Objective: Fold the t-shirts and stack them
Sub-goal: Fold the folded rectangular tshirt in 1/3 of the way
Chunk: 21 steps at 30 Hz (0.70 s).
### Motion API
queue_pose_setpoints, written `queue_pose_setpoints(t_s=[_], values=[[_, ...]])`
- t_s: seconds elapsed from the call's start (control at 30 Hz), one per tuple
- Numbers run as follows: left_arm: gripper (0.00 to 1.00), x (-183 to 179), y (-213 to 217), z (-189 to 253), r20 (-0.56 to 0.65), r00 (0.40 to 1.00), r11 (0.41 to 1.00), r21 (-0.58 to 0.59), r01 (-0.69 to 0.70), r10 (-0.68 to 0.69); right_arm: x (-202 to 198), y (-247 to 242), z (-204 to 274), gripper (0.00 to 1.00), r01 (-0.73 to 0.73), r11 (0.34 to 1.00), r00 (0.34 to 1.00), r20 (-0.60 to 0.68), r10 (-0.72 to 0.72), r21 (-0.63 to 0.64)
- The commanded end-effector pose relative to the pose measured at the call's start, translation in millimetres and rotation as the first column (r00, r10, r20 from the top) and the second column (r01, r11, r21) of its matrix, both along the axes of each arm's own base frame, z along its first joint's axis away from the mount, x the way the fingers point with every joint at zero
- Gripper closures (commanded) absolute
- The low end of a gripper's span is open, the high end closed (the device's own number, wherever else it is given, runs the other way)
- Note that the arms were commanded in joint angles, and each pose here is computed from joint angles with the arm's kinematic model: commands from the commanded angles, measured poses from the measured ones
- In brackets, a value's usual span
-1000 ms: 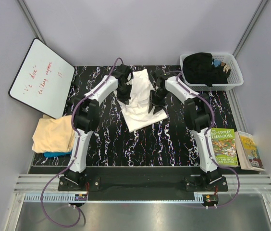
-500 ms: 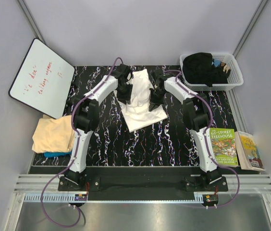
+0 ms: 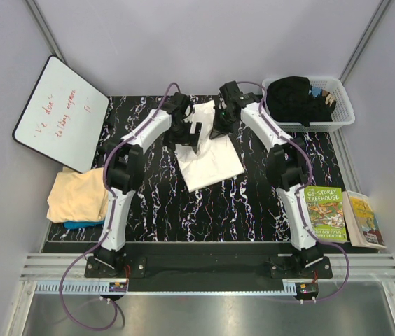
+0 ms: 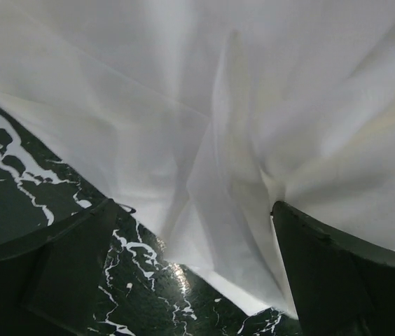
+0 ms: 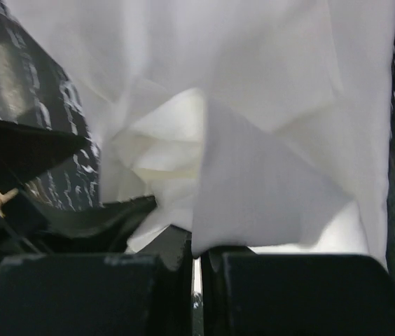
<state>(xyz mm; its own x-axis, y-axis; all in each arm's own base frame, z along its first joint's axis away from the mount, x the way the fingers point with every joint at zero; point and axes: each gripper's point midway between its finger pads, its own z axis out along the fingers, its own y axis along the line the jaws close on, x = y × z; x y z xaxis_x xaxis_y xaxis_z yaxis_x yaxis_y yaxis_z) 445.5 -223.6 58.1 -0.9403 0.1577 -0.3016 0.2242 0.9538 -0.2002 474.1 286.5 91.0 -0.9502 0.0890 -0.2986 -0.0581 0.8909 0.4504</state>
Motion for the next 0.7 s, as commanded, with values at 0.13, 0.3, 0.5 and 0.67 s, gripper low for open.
queue_pose_setpoints(t_s=[0.13, 0.3, 0.5, 0.67], values=[[0.01, 5, 44, 97, 0.235, 0.97, 0.995, 0.066, -0.08, 0.062, 52, 36, 8, 0.88, 0.017, 0.992, 0.993, 0.114, -0.031, 0.127], [0.01, -10, 61, 100, 0.233, 0.969, 0.986, 0.12, -0.111, 0.081, 54, 41, -19, 0.63, 0.03, 0.989, 0.997, 0.063, -0.04, 0.142], [0.01, -28, 39, 86, 0.16, 0.986, 0.999, 0.014, -0.047, 0.044, 54, 34, -6, 0.49, 0.043, 0.991, 0.994, 0.097, -0.055, 0.123], [0.01, -36, 34, 66, 0.112, 0.992, 0.998, -0.014, -0.056, 0.057, 55, 18, 26, 0.48, 0.058, 0.993, 0.985, 0.159, -0.074, 0.1]])
